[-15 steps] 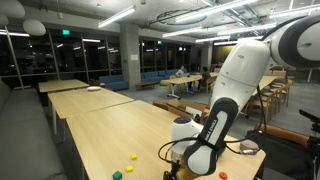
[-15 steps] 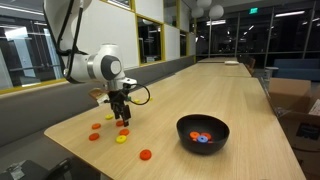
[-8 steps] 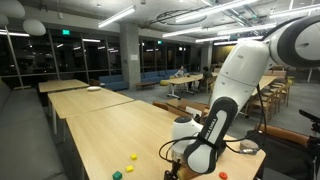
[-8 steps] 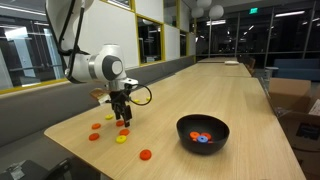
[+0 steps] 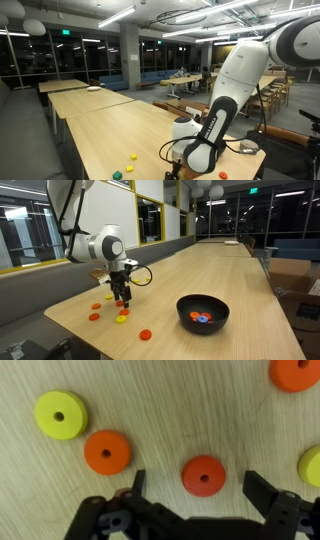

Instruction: Put some of the rings in the black bowl

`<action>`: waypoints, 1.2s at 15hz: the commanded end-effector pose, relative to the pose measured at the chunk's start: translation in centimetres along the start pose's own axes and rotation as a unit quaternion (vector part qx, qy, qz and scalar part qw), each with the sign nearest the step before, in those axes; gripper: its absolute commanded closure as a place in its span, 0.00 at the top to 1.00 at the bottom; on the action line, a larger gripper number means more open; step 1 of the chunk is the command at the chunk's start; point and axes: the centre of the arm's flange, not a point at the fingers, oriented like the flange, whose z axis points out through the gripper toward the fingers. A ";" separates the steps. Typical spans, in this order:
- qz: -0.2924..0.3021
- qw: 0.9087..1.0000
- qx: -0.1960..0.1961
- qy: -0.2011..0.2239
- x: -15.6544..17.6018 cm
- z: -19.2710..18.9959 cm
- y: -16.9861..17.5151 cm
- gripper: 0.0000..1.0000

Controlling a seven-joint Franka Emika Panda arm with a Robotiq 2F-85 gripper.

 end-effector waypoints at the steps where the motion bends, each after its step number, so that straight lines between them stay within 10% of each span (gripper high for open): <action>1: -0.006 1.000 0.006 -0.010 0.2 -0.3 0.0 1.00; 3: -0.007 1.000 0.006 -0.010 0.2 -0.2 0.0 1.00; 12: -0.010 1.000 0.009 -0.006 0.5 -0.9 -0.1 0.20; 18: 0.021 1.000 0.007 0.006 2.4 -3.6 3.4 0.24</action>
